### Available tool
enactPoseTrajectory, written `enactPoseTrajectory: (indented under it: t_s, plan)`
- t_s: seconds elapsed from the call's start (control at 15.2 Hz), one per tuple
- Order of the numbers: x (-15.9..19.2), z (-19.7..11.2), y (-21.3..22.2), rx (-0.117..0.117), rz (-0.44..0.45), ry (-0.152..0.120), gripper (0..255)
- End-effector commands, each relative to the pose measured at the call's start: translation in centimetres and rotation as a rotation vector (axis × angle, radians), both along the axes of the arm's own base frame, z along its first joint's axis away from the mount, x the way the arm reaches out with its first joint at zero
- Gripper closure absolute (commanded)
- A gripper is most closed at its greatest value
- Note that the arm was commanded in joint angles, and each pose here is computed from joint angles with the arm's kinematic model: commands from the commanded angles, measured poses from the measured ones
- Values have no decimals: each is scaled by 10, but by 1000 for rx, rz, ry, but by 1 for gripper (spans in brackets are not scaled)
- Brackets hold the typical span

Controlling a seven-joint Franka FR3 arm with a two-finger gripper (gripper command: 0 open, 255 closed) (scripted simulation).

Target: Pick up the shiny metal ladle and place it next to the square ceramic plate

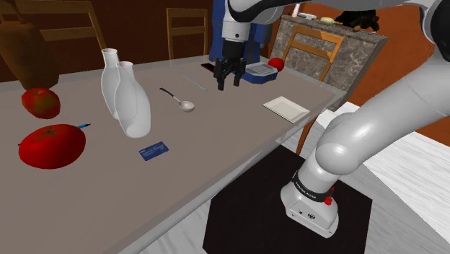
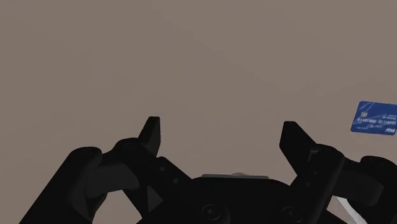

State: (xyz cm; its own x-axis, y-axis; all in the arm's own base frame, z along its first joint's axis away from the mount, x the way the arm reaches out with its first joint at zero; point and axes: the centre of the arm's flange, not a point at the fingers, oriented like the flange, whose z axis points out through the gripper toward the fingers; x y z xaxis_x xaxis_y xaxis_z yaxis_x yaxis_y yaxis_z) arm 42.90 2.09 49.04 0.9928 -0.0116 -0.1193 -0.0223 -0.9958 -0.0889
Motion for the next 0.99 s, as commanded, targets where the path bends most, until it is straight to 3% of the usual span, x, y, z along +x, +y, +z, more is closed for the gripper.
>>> enactPoseTrajectory:
  t_s: [0.0,0.92]
  plan:
    - [25,-11,7,2,-9,-10,0]
    - [180,-86,35,13,-71,-71,0]
